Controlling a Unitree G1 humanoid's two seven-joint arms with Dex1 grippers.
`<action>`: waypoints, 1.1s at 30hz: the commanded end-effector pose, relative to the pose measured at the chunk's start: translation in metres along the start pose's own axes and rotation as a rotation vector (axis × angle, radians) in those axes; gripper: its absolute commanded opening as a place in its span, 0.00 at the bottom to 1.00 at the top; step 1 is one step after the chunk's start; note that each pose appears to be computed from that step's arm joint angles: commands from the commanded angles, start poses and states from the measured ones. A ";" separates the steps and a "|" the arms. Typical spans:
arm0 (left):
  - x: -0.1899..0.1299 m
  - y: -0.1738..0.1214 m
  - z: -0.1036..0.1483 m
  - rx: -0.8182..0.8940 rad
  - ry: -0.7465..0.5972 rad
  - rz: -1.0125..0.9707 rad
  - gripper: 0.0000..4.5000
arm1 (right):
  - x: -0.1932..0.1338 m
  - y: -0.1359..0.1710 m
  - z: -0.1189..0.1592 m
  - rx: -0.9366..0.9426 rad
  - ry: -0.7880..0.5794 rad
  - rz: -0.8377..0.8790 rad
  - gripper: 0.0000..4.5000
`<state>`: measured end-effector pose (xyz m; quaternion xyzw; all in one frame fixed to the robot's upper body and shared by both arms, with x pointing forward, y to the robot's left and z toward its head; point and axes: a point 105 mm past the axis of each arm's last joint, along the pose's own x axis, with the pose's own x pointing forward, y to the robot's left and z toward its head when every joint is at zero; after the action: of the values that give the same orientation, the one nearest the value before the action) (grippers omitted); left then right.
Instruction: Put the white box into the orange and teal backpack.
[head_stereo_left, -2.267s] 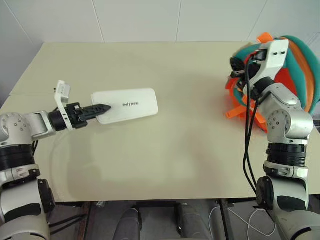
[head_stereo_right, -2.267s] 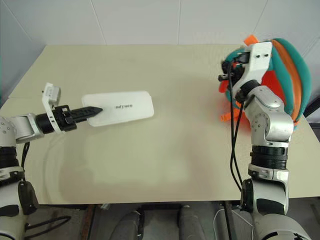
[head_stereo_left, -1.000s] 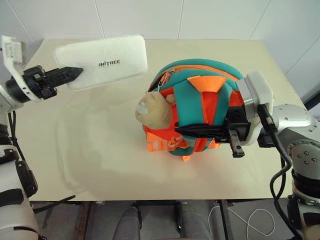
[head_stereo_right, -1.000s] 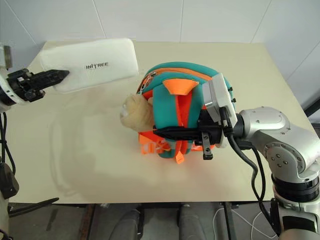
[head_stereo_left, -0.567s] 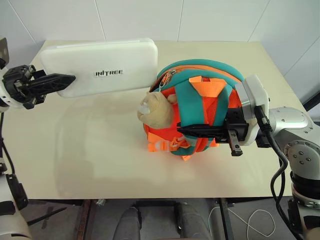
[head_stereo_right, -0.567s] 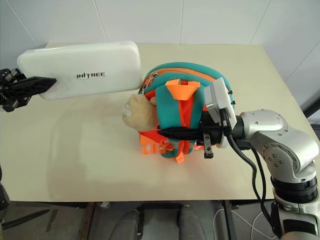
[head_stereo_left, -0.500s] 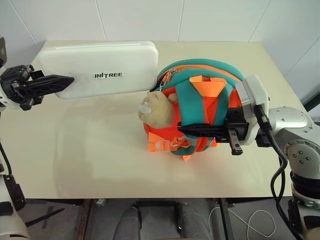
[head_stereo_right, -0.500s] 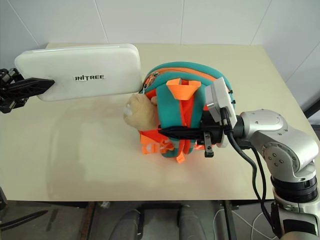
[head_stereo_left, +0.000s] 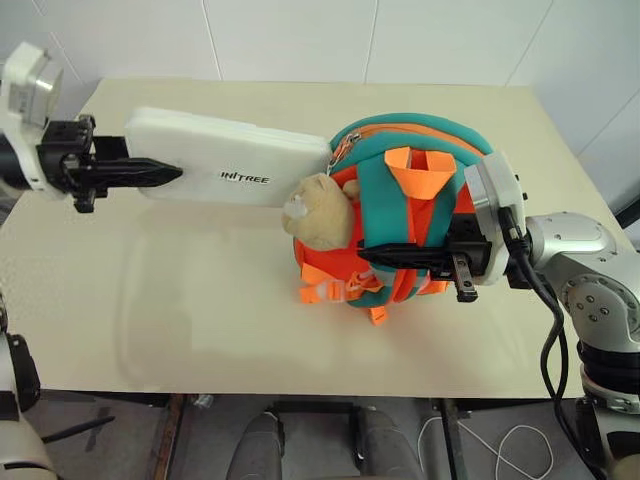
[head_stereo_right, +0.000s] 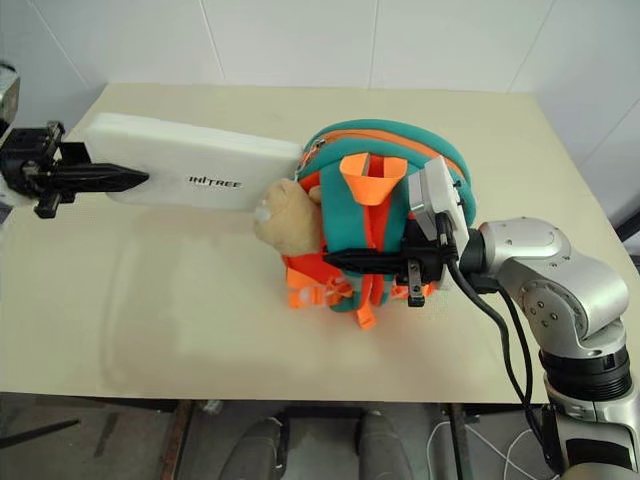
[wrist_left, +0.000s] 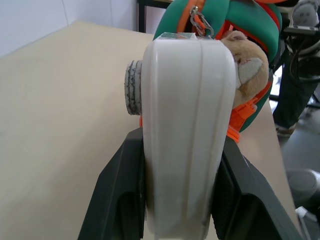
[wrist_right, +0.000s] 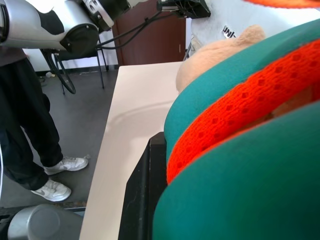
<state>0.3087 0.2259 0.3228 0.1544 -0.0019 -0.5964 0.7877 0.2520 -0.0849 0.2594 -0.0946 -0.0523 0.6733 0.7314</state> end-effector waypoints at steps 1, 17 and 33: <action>0.014 -0.014 0.012 0.118 0.048 -0.166 0.28 | 0.001 0.003 0.009 -0.056 -0.018 0.013 0.00; 0.092 -0.012 0.014 0.239 0.141 -0.303 0.28 | 0.001 -0.003 0.006 -0.063 -0.017 -0.010 0.00; 0.177 -0.024 -0.020 0.103 0.186 -0.310 0.28 | 0.006 -0.003 0.006 -0.063 -0.025 -0.012 0.00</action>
<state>0.3471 0.0602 0.2589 0.2287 0.0768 -0.6884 0.6840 0.2581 -0.0795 0.2540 -0.0973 -0.0541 0.6712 0.7329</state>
